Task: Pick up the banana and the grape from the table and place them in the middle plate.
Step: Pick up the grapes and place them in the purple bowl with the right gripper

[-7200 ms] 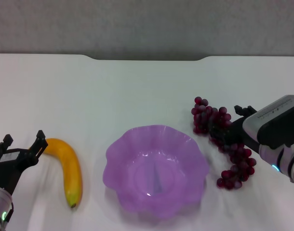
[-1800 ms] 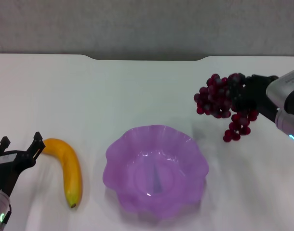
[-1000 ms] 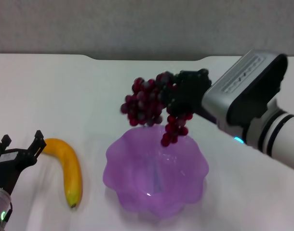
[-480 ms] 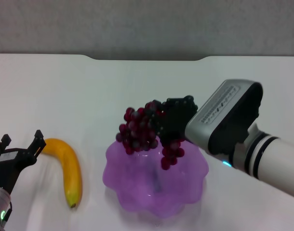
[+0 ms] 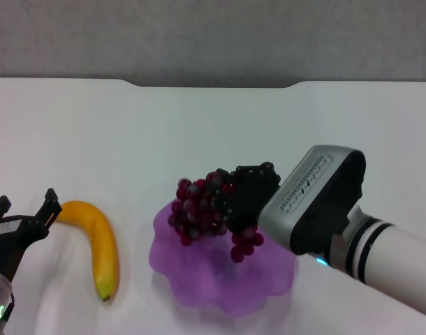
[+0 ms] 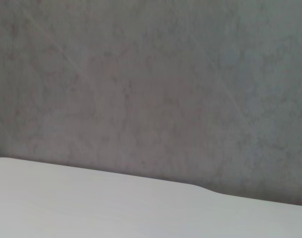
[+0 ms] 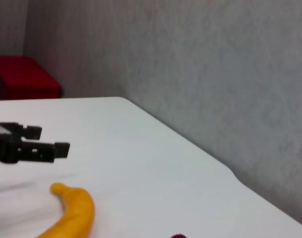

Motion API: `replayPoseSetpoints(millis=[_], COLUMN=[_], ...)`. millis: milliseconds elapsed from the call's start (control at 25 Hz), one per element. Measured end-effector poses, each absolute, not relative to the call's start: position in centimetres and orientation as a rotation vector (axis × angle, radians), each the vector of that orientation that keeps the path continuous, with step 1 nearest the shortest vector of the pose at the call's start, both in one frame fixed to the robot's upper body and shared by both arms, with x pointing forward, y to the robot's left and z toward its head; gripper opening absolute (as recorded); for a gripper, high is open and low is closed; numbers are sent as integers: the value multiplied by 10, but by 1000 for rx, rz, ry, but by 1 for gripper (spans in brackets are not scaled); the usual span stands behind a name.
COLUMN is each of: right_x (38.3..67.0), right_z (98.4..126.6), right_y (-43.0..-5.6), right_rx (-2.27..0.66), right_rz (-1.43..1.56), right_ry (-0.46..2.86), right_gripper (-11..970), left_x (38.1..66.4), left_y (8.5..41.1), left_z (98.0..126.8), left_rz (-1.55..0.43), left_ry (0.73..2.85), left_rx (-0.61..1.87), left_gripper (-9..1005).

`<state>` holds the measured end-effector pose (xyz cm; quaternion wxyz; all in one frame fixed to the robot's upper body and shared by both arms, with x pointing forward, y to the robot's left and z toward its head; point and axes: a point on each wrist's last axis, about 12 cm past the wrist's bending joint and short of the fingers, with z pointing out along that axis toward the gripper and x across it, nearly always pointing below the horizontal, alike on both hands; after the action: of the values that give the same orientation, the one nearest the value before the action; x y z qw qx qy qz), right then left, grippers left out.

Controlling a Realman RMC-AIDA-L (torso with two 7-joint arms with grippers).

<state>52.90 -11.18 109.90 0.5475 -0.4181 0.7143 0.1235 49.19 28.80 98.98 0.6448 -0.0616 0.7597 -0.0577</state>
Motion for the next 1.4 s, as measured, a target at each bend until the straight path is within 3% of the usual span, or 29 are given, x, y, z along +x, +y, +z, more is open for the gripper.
replayPoseSetpoints(millis=[960, 1400], right_x=[519, 523], right_z=[1051, 1048], right_y=[-130, -127], right_rx=[-986, -1008], right_rz=[205, 206], right_ry=[1777, 1777], right_gripper=[197, 205], left_x=[492, 493], left_y=[288, 288], left_z=[990, 990], left_rz=[-133, -133], left_ry=[1729, 1728], left_rx=[-142, -140], left_gripper=[917, 917])
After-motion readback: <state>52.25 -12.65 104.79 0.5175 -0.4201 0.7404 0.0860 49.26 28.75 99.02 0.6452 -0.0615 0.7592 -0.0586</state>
